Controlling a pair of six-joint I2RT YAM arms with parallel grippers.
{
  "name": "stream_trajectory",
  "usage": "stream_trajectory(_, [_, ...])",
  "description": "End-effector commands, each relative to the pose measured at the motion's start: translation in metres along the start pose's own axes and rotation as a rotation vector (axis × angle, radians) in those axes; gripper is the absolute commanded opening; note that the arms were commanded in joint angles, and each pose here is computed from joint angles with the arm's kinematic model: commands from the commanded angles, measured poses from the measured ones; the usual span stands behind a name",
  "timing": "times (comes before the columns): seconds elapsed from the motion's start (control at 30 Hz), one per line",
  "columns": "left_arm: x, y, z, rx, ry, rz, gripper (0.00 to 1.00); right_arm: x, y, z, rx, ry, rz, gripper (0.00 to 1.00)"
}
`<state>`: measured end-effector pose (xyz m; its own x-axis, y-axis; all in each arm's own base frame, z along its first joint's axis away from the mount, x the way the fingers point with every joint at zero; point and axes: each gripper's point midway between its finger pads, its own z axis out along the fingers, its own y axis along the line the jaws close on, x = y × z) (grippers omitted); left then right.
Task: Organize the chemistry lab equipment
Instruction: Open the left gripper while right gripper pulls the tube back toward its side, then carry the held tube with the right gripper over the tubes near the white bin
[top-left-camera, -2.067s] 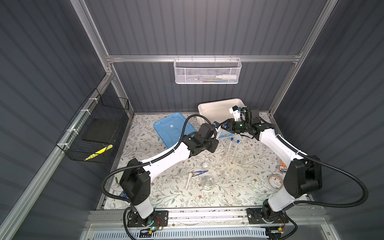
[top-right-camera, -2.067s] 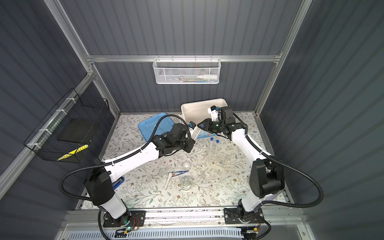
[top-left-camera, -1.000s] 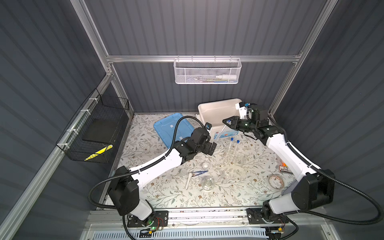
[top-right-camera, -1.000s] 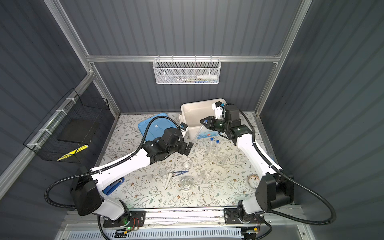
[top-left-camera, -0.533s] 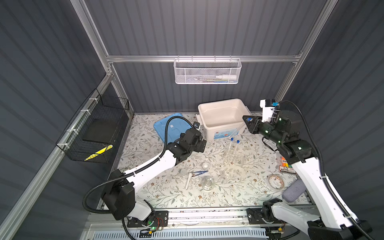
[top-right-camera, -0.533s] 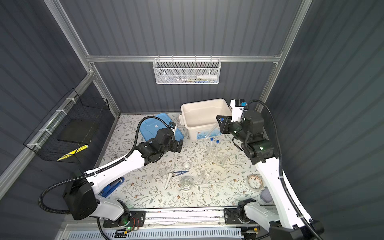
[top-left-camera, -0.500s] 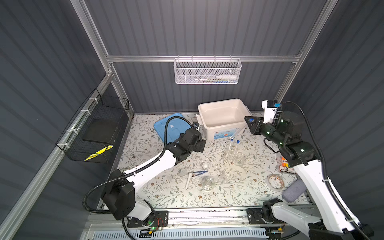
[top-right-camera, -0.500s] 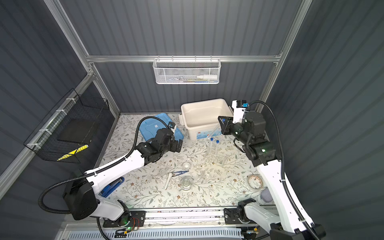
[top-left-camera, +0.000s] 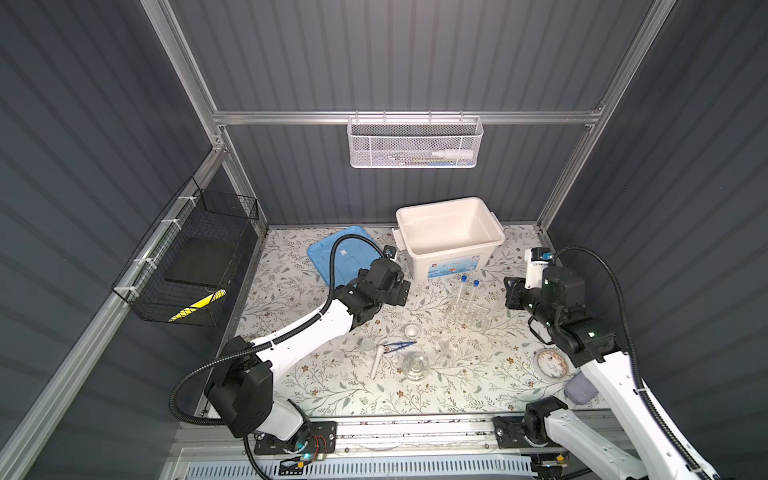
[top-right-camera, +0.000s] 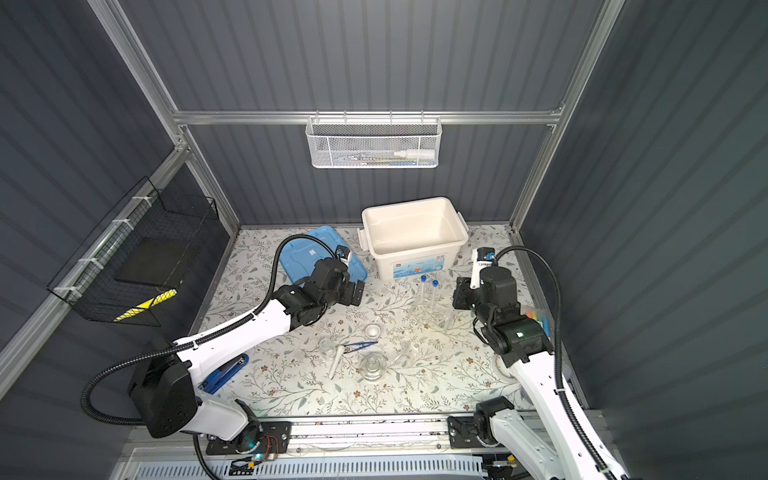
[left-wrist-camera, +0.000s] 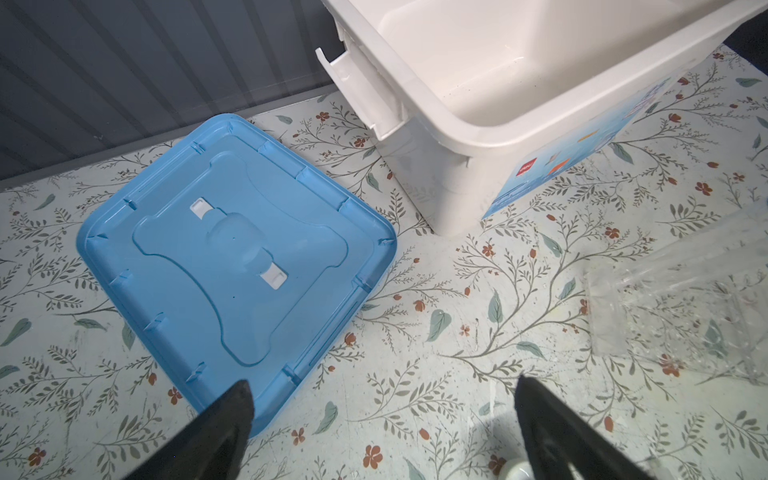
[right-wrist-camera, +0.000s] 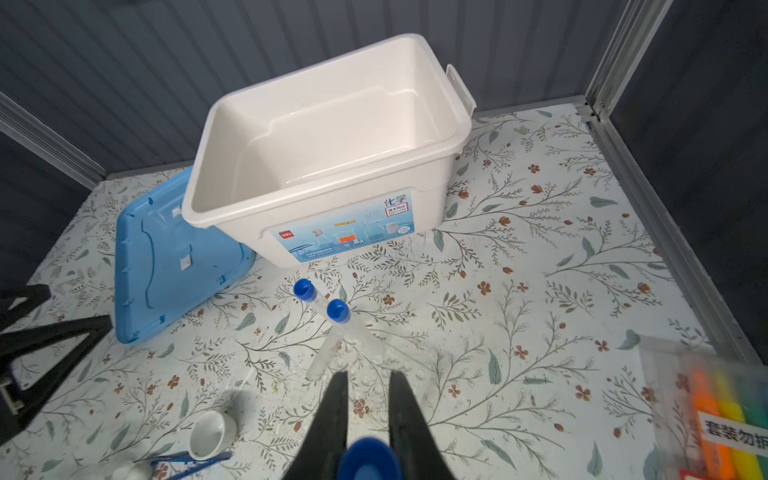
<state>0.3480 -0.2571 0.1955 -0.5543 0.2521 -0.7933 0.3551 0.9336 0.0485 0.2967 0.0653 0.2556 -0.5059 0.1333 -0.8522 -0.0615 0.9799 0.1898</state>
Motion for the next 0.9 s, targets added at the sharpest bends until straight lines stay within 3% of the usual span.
stream_trajectory(0.0, [0.003, -0.002, 0.006, 0.005, 0.013, -0.011, 1.00, -0.014, 0.004, 0.011, -0.017, -0.102, -0.031, 0.21])
stream_trajectory(0.87, [0.022, -0.004, 0.018, 0.006, 0.062, -0.006, 1.00, 0.013, -0.010, 0.083, 0.098, -0.117, -0.139, 0.22])
